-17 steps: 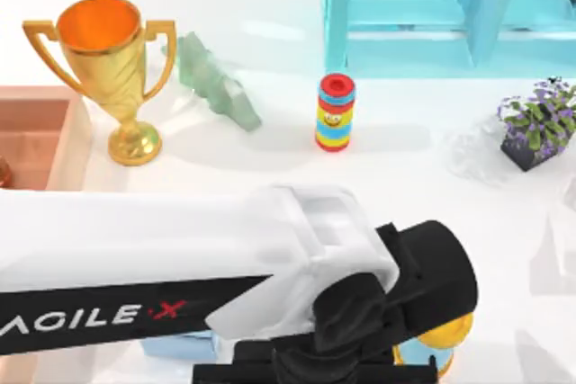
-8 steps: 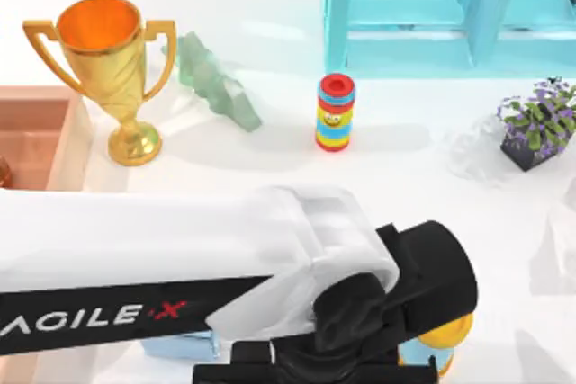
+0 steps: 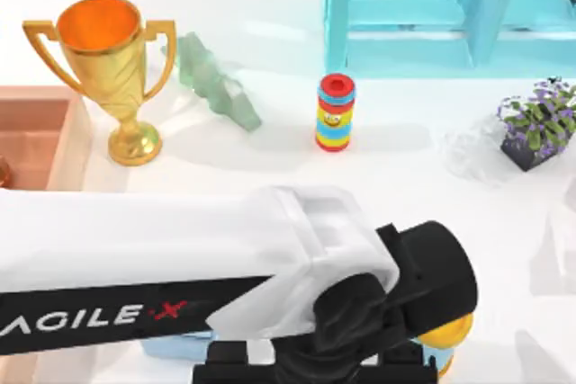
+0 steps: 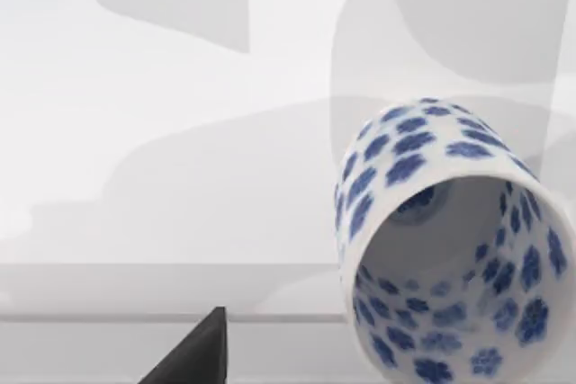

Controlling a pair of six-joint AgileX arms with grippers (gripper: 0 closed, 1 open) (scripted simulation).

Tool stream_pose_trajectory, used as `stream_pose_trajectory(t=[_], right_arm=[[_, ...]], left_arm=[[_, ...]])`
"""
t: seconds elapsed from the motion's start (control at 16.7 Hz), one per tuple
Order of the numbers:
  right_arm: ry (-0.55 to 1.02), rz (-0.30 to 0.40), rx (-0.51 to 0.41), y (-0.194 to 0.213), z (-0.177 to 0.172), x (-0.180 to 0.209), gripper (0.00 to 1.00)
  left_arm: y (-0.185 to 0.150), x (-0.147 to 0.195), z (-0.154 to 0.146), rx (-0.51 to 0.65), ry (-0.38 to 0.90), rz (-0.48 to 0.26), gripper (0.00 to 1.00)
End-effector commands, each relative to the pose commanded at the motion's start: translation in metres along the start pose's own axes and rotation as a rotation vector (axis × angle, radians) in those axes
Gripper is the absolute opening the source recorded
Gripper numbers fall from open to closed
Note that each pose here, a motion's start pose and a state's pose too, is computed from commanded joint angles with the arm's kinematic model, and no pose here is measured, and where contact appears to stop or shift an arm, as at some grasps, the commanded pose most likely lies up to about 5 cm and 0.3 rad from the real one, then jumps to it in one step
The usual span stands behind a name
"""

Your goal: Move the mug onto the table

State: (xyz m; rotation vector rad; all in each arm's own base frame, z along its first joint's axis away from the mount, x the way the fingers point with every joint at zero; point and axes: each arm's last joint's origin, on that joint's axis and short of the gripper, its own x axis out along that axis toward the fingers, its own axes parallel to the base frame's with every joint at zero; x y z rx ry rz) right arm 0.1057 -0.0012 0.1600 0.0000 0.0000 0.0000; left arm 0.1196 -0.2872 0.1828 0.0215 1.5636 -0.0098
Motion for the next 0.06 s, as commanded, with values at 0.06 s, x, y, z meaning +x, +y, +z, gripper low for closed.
stream_pose_trajectory(t=[0.06], right_arm=[[0.000, 0.000, 0.000, 0.0000, 0.0000, 0.0000, 1.00]], left_arm=[[0.0000, 0.0000, 0.0000, 0.000, 0.000, 0.000, 1.00]])
